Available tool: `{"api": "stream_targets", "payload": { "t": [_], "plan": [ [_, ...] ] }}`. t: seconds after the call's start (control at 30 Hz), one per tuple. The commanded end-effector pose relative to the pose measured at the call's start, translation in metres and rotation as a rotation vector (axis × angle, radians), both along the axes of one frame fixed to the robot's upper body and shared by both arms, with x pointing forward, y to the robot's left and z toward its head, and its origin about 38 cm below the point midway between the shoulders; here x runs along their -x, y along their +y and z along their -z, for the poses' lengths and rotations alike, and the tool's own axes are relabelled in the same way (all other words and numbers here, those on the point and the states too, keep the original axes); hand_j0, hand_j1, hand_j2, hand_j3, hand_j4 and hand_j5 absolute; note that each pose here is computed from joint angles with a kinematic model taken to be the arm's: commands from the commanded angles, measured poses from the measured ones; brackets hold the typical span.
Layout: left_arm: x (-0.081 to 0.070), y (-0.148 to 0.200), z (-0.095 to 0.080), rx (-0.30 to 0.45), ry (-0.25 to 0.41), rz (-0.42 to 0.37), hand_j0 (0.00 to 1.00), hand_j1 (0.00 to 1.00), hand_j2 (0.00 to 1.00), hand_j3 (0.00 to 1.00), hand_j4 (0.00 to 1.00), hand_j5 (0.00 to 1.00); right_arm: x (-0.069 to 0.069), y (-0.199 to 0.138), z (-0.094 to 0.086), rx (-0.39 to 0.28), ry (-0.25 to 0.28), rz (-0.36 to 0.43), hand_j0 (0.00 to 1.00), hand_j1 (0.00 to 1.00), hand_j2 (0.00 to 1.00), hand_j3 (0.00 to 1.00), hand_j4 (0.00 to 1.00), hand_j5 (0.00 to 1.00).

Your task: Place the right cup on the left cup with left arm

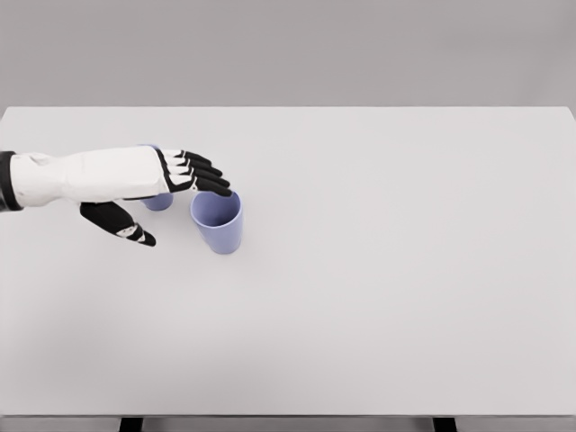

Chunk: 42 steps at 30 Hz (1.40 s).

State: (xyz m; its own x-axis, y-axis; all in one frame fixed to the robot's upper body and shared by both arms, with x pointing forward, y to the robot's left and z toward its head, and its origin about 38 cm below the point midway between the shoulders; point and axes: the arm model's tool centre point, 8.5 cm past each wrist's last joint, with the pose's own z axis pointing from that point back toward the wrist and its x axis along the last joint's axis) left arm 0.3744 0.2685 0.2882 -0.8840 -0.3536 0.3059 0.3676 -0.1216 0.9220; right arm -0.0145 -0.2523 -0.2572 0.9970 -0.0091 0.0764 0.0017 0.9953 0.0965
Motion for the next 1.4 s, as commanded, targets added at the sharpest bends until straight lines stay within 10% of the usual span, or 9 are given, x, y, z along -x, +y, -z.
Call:
{"api": "stream_targets", "payload": {
  "t": [0.0, 0.17, 0.7, 1.37],
  "plan": [
    [0.001, 0.002, 0.002, 0.0, 0.011, -0.005, 1.0, 1.0, 1.0, 1.0, 1.0, 1.0, 0.0, 0.0, 0.0, 0.0, 0.001, 0.006, 1.0, 1.0, 1.0, 1.0, 1.0, 1.0],
    [-0.014, -0.019, -0.018, 0.035, -0.042, 0.03, 1.0, 1.0, 1.0, 1.0, 1.0, 1.0, 0.008, 0.0, 0.0, -0.002, 0.012, 0.002, 1.0, 1.0, 1.0, 1.0, 1.0, 1.0],
    [-0.043, -0.033, 0.034, -0.037, 0.021, 0.007, 1.0, 1.0, 1.0, 1.0, 1.0, 1.0, 0.008, 0.0, 0.0, 0.0, 0.012, 0.002, 1.0, 1.0, 1.0, 1.0, 1.0, 1.0],
    [-0.066, -0.022, 0.05, -0.044, 0.049, -0.072, 1.0, 1.0, 1.0, 1.0, 1.0, 1.0, 0.008, 0.0, 0.0, 0.0, 0.012, 0.002, 1.0, 1.0, 1.0, 1.0, 1.0, 1.0]
  ]
}}
